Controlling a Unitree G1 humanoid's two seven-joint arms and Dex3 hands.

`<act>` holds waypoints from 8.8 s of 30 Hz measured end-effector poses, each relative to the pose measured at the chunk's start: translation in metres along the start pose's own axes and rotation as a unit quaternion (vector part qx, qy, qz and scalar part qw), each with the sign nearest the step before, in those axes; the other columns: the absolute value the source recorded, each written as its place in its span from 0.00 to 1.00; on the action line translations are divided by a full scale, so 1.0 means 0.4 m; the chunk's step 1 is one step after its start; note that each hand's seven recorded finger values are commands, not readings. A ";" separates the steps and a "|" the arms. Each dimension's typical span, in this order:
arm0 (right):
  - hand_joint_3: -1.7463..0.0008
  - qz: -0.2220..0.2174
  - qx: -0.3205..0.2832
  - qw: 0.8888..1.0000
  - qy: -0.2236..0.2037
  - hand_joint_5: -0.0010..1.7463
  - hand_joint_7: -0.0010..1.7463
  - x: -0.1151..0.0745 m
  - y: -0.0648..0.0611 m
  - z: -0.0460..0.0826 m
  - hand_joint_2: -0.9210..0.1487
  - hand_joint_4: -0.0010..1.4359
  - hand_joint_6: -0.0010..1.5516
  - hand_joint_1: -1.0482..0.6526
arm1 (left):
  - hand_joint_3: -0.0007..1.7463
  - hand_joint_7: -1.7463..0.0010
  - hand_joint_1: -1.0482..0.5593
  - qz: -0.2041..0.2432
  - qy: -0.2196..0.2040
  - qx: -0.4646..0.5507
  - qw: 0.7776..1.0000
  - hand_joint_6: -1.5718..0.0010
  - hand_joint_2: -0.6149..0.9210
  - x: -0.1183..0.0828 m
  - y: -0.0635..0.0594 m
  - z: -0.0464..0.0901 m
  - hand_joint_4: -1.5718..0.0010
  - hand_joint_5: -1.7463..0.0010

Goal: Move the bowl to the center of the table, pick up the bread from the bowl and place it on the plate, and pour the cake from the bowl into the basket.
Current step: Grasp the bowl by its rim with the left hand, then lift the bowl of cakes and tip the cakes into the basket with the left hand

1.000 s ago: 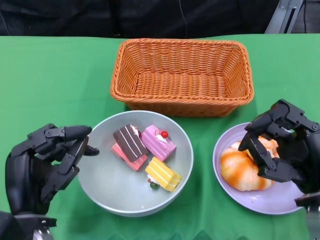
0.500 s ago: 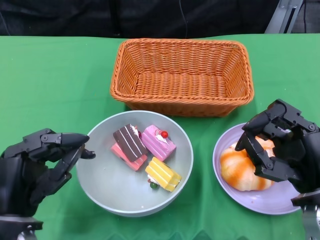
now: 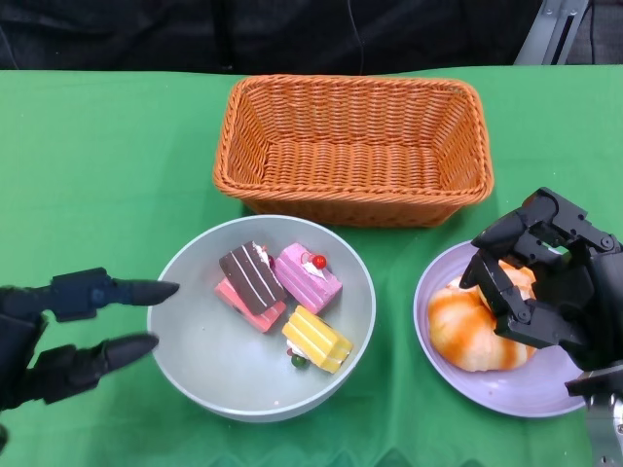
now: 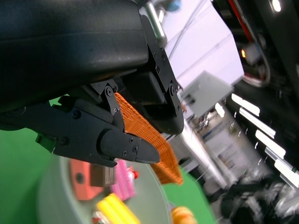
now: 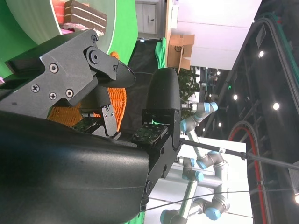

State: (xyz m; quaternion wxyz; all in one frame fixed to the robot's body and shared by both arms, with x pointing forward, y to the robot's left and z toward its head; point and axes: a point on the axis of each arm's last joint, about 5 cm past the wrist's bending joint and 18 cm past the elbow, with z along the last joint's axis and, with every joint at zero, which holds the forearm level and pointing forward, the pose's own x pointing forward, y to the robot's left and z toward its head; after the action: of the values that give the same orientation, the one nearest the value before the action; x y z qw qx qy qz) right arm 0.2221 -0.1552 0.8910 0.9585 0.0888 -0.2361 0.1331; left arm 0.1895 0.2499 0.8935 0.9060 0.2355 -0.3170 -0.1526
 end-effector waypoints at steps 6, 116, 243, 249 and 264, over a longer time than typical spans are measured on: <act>0.41 -0.008 -0.003 1.000 0.008 0.91 0.72 0.000 -0.002 0.000 0.35 0.48 0.41 0.63 | 0.09 1.00 0.31 -0.077 -0.045 0.100 0.991 0.62 1.00 -0.002 0.045 0.018 0.60 0.98; 0.41 -0.020 -0.010 1.000 -0.003 0.91 0.72 0.001 0.051 -0.008 0.37 0.48 0.41 0.62 | 0.13 0.99 0.34 -0.301 0.019 0.408 0.862 0.54 1.00 0.090 -0.198 -0.018 0.45 0.97; 0.44 -0.036 -0.014 0.999 -0.006 0.89 0.66 0.004 0.066 -0.040 0.34 0.52 0.46 0.61 | 0.03 0.00 0.57 -0.134 -0.095 0.323 0.932 0.77 1.00 0.067 -0.146 -0.069 0.63 0.00; 0.46 -0.036 -0.020 0.999 -0.001 0.89 0.66 0.006 0.067 -0.043 0.33 0.52 0.46 0.60 | 0.19 0.00 0.59 -0.122 -0.134 0.290 0.940 0.73 1.00 0.080 -0.134 -0.051 0.62 0.00; 0.45 -0.017 -0.024 1.000 0.004 0.91 0.71 0.008 0.076 -0.047 0.35 0.53 0.44 0.59 | 0.30 0.04 0.57 -0.057 -0.200 0.264 0.942 0.68 0.99 0.175 -0.101 -0.002 0.63 0.00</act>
State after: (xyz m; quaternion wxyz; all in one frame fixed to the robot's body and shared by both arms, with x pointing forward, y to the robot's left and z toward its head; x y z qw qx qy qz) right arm 0.2239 -0.1214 0.8793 0.9633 0.0693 -0.2342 0.1115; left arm 0.2376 0.1865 0.9071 0.7187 0.4486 -0.5069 -0.1592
